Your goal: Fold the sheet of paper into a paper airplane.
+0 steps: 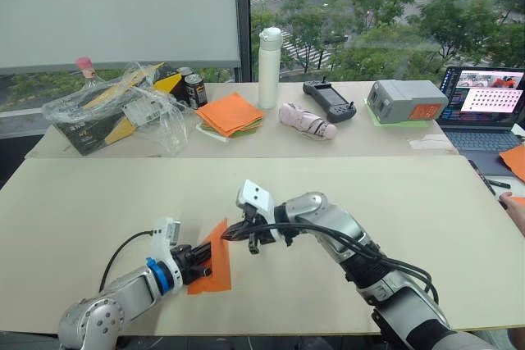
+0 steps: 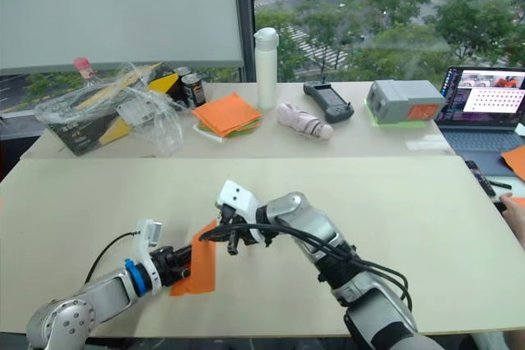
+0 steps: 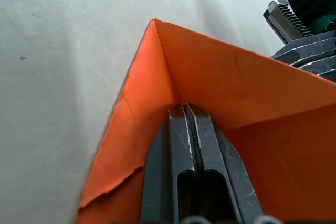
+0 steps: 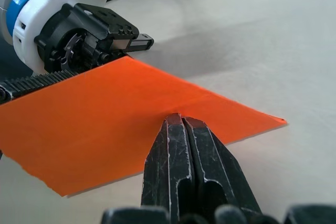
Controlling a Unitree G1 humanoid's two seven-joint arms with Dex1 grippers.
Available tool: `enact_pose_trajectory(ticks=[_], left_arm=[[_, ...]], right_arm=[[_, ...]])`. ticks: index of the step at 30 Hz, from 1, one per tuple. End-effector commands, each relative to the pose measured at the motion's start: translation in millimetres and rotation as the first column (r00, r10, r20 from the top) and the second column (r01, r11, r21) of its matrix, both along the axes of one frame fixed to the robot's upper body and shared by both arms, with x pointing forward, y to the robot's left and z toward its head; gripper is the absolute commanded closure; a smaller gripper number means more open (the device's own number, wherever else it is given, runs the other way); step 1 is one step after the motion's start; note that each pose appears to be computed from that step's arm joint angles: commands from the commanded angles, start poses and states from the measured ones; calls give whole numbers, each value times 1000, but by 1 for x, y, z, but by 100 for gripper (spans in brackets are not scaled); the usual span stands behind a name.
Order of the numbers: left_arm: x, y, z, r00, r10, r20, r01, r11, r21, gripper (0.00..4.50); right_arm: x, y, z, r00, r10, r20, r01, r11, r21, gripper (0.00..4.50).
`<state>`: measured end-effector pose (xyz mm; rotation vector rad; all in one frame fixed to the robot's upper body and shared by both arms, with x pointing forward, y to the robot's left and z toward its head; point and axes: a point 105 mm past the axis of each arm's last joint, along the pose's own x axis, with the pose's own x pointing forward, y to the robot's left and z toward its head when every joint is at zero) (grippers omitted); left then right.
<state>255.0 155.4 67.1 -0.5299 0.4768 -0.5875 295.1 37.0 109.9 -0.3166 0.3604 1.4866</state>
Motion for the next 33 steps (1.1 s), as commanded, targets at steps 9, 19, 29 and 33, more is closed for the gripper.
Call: enact_pose_trajectory(ticks=[9, 19, 29, 33], left_arm=[[-5, -5, 6, 999, -12, 32, 12, 1000, -1, 448], [-7, 5, -3, 1000, 12, 12, -12, 999, 35, 448], [-10, 14, -6, 999, 44, 4, -44, 998, 50, 448], [-11, 16, -7, 998, 59, 4, -59, 997, 53, 448]], right_arm=[[-2, 7, 11, 999, 26, 37, -27, 999, 30, 450], [-3, 9, 9, 999, 28, 40, -29, 999, 28, 450], [-4, 14, 8, 998, 38, 45, -39, 999, 28, 450], [-4, 15, 6, 998, 41, 47, -42, 999, 24, 450]])
